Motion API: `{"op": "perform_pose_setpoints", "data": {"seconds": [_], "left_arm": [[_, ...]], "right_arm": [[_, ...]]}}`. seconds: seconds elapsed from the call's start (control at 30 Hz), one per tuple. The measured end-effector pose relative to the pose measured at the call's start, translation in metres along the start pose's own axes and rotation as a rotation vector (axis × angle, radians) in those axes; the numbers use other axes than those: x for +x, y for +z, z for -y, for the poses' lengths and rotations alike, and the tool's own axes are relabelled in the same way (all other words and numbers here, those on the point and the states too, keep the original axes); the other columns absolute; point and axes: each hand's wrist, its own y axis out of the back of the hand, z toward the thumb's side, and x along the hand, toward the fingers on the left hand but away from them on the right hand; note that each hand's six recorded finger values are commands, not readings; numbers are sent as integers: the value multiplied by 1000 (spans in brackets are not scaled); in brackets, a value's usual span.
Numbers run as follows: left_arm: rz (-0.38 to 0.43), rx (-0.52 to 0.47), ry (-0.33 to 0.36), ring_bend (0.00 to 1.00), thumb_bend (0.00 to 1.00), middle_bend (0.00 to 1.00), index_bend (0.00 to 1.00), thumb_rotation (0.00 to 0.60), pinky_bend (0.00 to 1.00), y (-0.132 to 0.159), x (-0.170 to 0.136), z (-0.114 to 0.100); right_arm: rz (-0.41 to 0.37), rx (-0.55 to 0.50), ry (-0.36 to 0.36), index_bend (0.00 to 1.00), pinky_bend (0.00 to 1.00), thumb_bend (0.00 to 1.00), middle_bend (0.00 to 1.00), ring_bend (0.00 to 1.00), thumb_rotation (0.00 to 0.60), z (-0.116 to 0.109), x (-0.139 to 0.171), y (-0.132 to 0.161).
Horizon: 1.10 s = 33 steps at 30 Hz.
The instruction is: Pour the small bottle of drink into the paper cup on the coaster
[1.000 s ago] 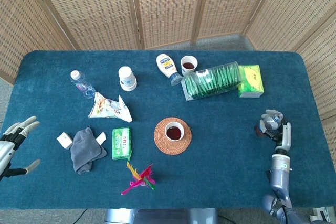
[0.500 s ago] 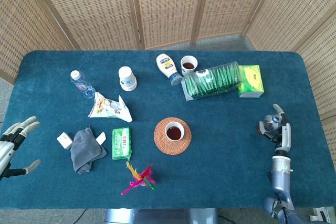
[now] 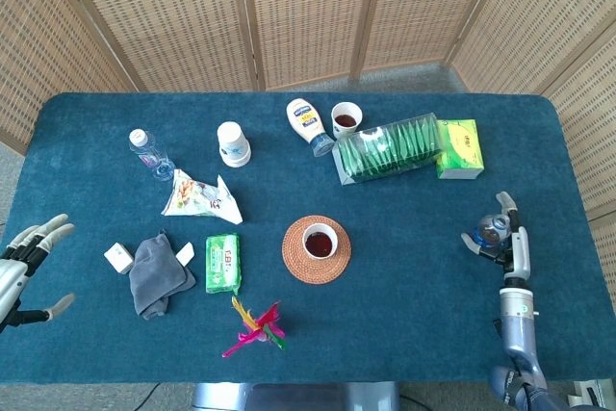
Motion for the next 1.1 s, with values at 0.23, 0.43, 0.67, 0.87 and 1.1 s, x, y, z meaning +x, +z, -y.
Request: {"op": "perform_pose_setpoints", "data": {"seconds": [0.23, 0.43, 0.67, 0.87, 1.1], "left_arm": [[0, -2, 0, 0, 331, 0, 0, 600, 0, 0, 0, 0], [2, -5, 3, 0, 331, 0, 0, 600, 0, 0, 0, -1], [5, -10, 7, 0, 331, 0, 0, 600, 0, -1, -2, -3], [10, -14, 6, 0, 331, 0, 0, 600, 0, 0, -3, -3], [14, -22, 11, 0, 331, 0, 0, 600, 0, -1, -5, -6]], "right_arm": [[-7, 19, 3, 0, 0, 0, 0, 0, 600, -1, -1, 4], [-28, 47, 3, 0, 0, 0, 0, 0, 600, -5, 1, 12], [-49, 61, -18, 0, 0, 0, 0, 0, 600, -11, 7, 19], [-75, 86, -48, 0, 0, 0, 0, 0, 600, -20, 15, 25], [-114, 104, -67, 0, 0, 0, 0, 0, 600, -26, 21, 39]]}}
